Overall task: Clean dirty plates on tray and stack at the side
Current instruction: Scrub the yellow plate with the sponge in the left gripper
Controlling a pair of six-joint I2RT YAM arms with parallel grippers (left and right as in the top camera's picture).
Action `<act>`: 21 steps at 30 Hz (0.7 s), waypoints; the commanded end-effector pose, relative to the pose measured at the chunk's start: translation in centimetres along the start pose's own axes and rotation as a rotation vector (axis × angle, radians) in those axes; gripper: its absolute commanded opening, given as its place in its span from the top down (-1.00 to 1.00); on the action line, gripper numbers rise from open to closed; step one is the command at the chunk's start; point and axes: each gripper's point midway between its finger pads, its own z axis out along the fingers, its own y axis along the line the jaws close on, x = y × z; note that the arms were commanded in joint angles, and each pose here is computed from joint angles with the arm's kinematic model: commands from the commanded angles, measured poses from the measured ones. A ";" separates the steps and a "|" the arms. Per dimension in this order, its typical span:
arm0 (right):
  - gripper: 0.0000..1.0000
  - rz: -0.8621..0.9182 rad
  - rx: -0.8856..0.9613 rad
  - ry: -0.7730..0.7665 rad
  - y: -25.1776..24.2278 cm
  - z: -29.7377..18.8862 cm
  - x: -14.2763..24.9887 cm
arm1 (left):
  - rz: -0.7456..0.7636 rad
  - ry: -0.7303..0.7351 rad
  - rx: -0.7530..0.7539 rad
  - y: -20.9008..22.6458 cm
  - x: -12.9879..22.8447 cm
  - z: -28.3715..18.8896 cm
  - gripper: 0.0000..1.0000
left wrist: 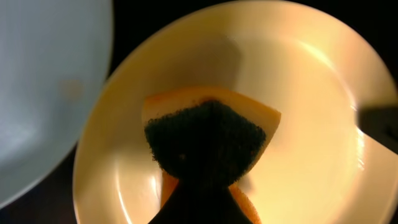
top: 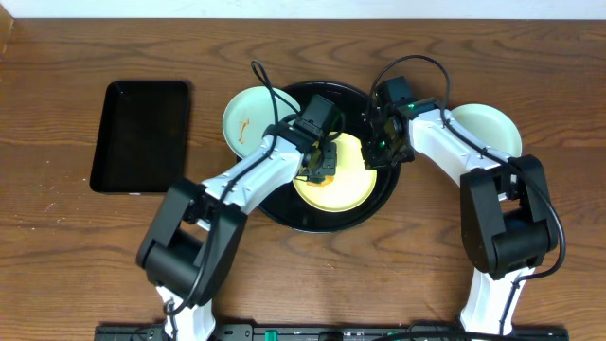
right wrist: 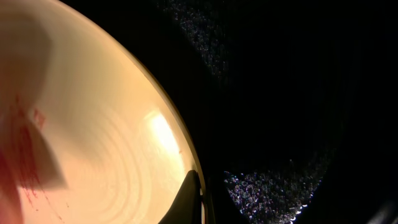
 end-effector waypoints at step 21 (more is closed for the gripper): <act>0.98 0.010 0.010 0.028 -0.1 0.9 0.5 | -0.086 0.418 0.160 -2.1 8.7 2.3 0.85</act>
